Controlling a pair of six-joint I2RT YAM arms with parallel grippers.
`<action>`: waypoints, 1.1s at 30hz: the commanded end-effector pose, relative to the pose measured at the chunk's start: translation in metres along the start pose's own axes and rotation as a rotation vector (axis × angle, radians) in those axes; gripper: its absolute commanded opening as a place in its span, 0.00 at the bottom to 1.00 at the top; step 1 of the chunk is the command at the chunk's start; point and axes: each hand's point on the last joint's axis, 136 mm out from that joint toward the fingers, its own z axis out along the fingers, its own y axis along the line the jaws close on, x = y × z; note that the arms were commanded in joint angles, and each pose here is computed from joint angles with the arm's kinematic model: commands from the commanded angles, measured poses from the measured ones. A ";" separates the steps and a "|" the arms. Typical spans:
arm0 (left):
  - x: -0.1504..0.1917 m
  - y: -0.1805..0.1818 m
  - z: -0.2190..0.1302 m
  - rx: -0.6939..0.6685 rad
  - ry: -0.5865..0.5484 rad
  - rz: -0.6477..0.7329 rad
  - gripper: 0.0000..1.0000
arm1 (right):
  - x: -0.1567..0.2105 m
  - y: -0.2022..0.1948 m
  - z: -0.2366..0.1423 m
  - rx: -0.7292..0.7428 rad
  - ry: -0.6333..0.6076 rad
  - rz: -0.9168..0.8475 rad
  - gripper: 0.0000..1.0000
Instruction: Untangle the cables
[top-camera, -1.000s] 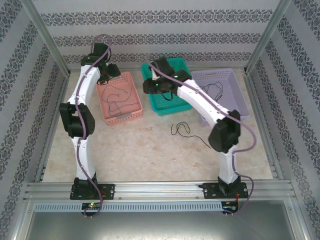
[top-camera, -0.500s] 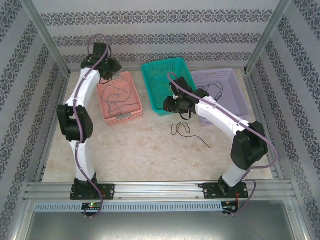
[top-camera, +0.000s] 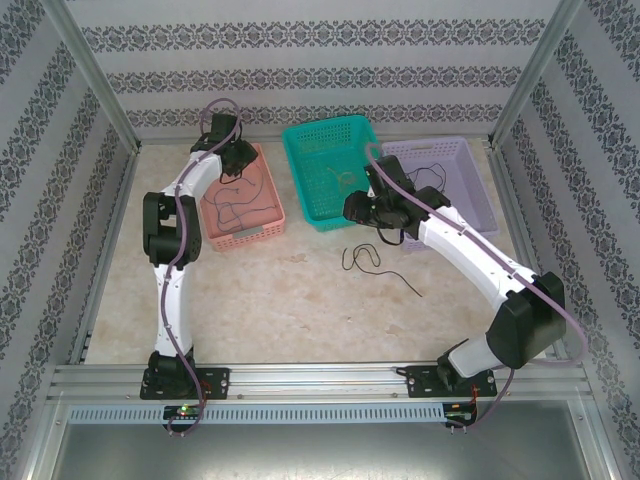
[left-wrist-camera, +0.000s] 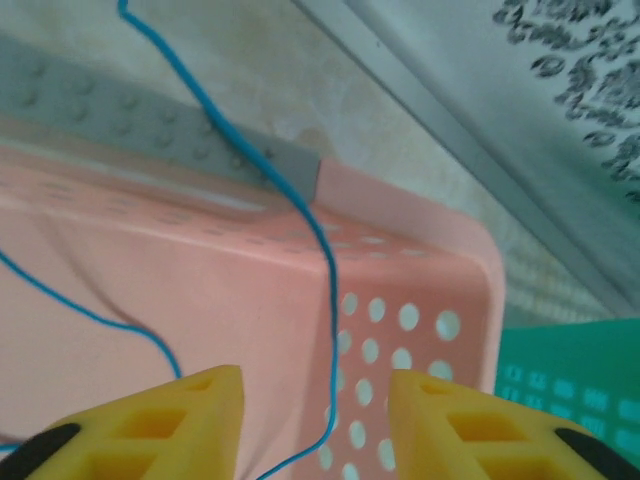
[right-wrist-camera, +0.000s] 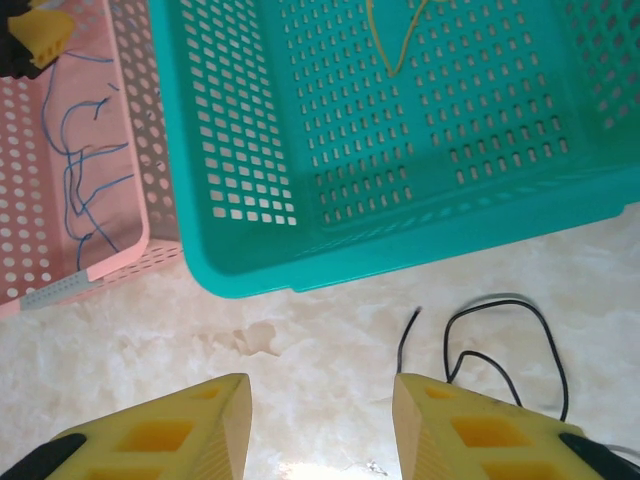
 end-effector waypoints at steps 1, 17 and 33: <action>-0.011 -0.013 0.008 0.048 -0.046 0.002 0.35 | 0.000 -0.005 -0.006 -0.008 -0.006 0.026 0.43; -0.015 -0.016 0.027 0.080 -0.067 -0.003 0.15 | -0.002 -0.007 -0.004 -0.019 0.007 0.032 0.41; -0.015 -0.021 -0.031 0.129 -0.175 -0.099 0.00 | -0.002 -0.012 -0.011 -0.029 0.001 0.028 0.41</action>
